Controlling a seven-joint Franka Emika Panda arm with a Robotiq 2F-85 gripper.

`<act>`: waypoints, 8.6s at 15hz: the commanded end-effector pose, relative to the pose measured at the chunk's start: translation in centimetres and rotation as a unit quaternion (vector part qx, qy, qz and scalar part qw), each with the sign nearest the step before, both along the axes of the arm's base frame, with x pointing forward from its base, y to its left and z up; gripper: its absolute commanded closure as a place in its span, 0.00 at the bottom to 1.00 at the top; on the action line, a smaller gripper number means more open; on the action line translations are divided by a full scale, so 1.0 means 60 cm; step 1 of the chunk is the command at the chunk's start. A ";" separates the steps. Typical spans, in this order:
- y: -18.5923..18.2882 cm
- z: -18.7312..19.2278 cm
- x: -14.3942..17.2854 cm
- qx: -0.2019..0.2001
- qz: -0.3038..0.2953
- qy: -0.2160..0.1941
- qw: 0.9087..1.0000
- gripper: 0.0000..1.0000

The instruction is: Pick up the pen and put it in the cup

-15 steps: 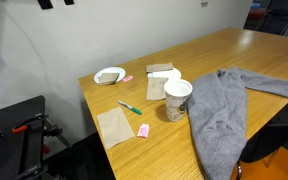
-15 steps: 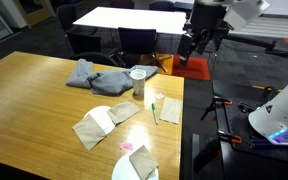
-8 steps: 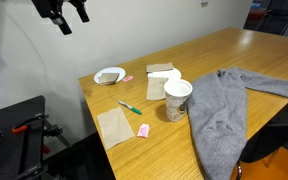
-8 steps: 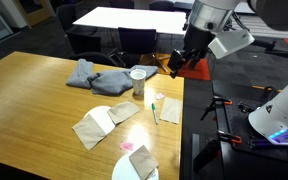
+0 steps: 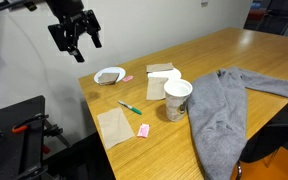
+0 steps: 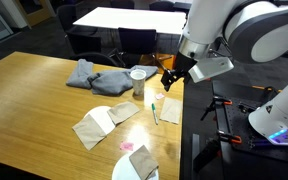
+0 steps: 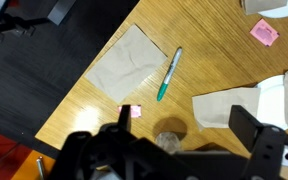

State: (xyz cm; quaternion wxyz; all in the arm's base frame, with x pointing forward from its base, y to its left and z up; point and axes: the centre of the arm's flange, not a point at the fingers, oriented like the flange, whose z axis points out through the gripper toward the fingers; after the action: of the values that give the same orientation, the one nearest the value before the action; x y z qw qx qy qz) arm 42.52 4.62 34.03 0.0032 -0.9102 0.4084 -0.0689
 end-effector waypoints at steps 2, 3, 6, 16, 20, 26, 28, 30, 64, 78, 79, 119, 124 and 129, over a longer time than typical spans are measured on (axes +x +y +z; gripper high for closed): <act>-0.007 -0.083 0.033 0.008 -0.022 0.014 1.000 0.00; -0.008 -0.099 0.037 0.008 -0.022 0.017 1.000 0.00; -0.013 -0.143 0.048 0.008 -0.016 0.021 1.000 0.00; -0.030 -0.249 0.095 -0.004 -0.058 0.039 0.998 0.00; -0.028 -0.283 0.114 -0.012 -0.072 0.047 0.996 0.00; -0.035 -0.307 0.116 -0.010 -0.071 0.068 0.995 0.00; -0.035 -0.317 0.117 -0.010 -0.072 0.073 0.995 0.00; -0.035 -0.317 0.117 -0.011 -0.072 0.072 0.995 0.00; -0.081 -0.412 0.167 0.024 -0.172 0.028 0.984 0.88; -0.034 -0.270 0.208 0.002 0.028 0.029 0.999 0.96; -0.031 -0.252 0.215 -0.002 0.054 0.032 0.998 0.96; -0.056 0.066 0.339 -0.080 0.206 0.062 0.973 0.96; -0.070 0.064 0.346 -0.136 0.132 0.037 0.981 0.96; -0.080 0.050 0.352 -0.202 0.069 0.016 0.977 0.96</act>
State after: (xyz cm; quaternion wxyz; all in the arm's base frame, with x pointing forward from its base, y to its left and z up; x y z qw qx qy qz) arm 63.89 -0.37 37.82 -0.1550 -0.9373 0.2935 -0.1061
